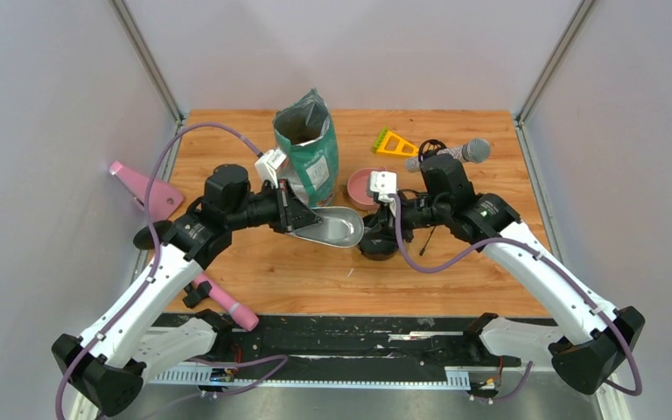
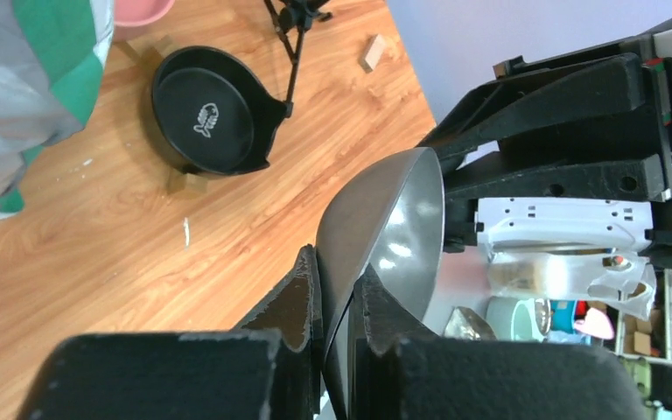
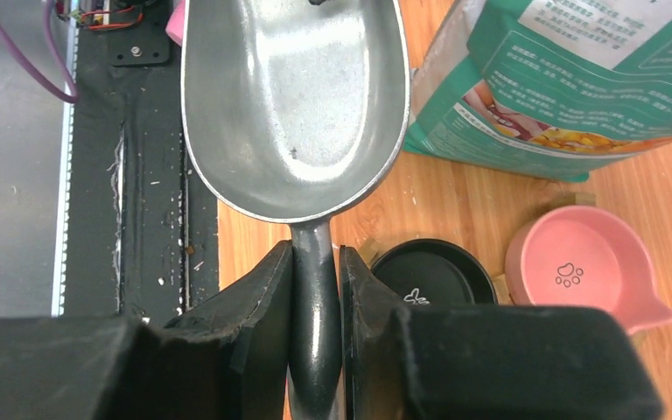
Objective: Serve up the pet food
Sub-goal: Pick up the spatula from the center of the board.
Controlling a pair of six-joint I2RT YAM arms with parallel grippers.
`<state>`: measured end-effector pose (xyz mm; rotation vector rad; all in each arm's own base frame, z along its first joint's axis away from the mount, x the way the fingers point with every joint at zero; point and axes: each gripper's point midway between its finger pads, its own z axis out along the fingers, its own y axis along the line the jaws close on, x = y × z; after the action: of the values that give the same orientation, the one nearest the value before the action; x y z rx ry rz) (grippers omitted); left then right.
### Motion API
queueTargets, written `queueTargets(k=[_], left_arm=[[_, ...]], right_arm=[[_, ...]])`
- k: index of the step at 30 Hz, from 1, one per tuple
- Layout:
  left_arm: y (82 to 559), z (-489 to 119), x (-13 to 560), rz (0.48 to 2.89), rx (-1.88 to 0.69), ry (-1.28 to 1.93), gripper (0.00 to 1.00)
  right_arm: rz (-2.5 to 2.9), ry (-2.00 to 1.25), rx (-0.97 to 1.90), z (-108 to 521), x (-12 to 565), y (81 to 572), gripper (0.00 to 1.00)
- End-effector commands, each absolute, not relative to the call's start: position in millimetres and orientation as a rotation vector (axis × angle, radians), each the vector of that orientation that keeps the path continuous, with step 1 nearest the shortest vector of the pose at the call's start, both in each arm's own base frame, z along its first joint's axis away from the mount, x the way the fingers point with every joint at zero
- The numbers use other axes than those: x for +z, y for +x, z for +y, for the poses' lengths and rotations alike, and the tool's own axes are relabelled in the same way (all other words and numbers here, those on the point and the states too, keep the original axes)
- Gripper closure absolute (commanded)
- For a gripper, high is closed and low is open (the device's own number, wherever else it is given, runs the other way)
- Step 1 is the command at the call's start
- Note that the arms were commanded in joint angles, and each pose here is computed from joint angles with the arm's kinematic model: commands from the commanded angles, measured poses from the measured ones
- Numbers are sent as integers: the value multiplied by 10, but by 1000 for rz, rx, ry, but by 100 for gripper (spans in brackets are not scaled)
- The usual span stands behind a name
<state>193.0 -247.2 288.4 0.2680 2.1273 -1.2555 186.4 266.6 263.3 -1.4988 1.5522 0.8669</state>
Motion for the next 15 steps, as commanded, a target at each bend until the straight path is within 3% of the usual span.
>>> queueTargets(k=[1,2,8,9,12,15], left_arm=[[1720,-2580,3235,2018,-1400,375,100],[1762,-2545,3243,2009,-1361,357,100],[1908,-2325,3285,1930,-1206,240,100],[1913,-2306,3310,1910,-1200,229,100],[1910,-2206,3471,1787,-1186,200,100],[1878,-2121,3552,1696,-1176,189,100]], right_arm=[[1426,-1384,702,2715,3051,2184,96],[1437,-1367,695,2701,3056,2196,86],[1509,-1180,768,2639,3160,2118,5],[1493,-1134,793,2641,3239,2093,1],[1482,-936,873,2547,3471,1987,0],[1528,-494,929,2300,3744,2117,0]])
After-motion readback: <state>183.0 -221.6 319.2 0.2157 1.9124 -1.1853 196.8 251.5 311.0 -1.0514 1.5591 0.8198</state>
